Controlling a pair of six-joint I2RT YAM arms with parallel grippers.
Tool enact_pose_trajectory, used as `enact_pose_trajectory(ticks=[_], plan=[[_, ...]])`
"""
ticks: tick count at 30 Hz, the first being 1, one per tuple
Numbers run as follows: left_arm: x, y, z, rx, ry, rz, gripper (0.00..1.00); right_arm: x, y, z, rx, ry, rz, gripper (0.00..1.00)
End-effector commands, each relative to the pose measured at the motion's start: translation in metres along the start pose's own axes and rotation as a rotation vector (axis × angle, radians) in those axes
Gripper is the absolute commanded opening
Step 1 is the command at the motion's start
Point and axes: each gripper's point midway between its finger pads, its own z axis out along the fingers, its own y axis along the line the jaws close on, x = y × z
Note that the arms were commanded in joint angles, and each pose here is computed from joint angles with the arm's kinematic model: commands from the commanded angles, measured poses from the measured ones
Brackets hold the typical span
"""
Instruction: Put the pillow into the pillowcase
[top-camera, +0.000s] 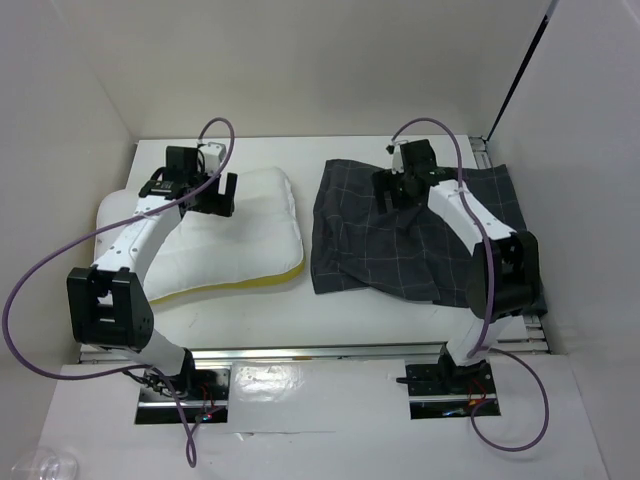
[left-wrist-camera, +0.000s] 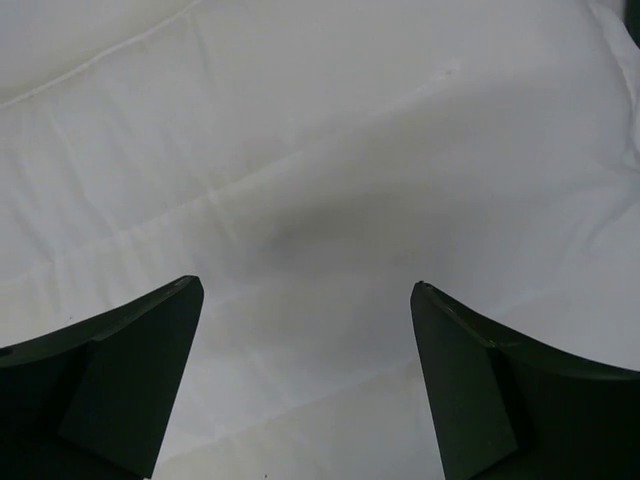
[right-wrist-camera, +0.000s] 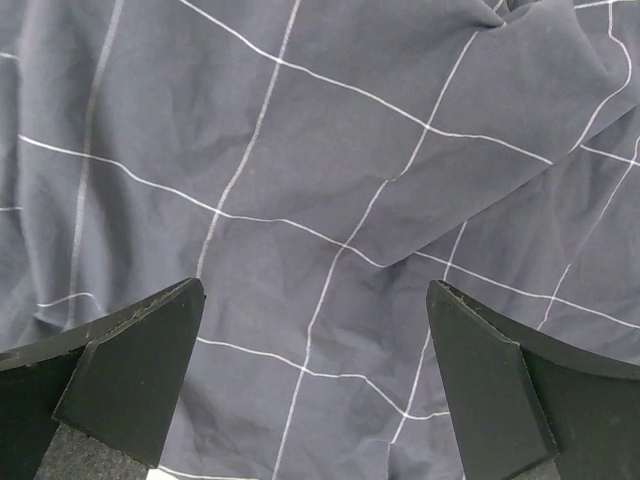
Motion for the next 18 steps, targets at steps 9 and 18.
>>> enact_pose_trajectory(ticks=[9, 18], plan=[[-0.004, 0.011, -0.018, -0.104, -0.038, 0.007, 1.0, -0.06, 0.032, -0.015, -0.171, -0.118, 0.028, 0.98], [0.0, 0.012, -0.021, -0.113, -0.043, 0.007, 1.0, -0.041, 0.132, 0.017, -0.272, 0.005, -0.215, 0.89]])
